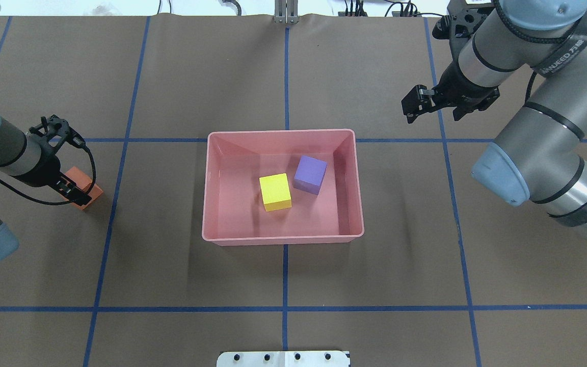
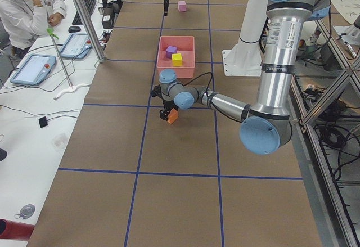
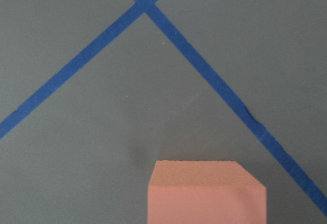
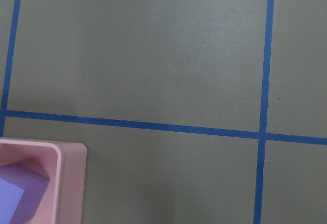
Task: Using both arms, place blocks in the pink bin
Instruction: 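Lower the left gripper onto the orange cube while the right gripper withdraws, then carry the orange cube with the left gripper into the pink bin and release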
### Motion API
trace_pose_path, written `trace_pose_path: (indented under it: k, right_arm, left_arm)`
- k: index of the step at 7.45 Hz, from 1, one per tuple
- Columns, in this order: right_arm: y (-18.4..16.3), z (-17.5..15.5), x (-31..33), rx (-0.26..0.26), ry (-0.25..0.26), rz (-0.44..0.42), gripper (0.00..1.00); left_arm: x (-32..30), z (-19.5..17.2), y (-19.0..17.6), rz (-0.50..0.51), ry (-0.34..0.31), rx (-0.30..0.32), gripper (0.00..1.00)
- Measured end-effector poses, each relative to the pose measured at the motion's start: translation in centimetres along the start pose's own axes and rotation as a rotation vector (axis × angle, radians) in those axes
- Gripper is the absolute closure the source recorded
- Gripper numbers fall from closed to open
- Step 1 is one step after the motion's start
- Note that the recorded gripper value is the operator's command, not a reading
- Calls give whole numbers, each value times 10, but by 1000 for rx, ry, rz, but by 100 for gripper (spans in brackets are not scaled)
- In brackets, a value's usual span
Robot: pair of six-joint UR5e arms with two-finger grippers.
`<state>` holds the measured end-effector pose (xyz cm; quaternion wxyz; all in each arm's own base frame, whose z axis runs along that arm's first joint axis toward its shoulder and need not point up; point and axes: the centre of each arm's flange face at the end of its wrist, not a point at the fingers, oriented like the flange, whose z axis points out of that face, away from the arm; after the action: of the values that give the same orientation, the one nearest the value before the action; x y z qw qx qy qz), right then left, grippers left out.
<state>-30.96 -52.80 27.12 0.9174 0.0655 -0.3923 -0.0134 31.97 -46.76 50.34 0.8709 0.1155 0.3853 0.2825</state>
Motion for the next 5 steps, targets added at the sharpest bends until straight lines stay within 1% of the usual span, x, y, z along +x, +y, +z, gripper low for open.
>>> trace_pose_path:
  k: [1, 3, 4, 5]
  right_arm:
    - [0, 2, 2, -2, 3, -3, 0]
    - [1, 5, 14, -8, 13, -38, 0]
    - [-1, 4, 27, -7, 21, -57, 0]
    - [-3, 3, 49, -10, 33, -83, 0]
  left_arm:
    - [7, -3, -3, -25, 41, -6, 100]
    - [19, -17, -6, -38, 116, -10, 100]
    - [22, -33, -12, -57, 156, -5, 100]
    - [29, -59, -25, -115, 194, 10, 100]
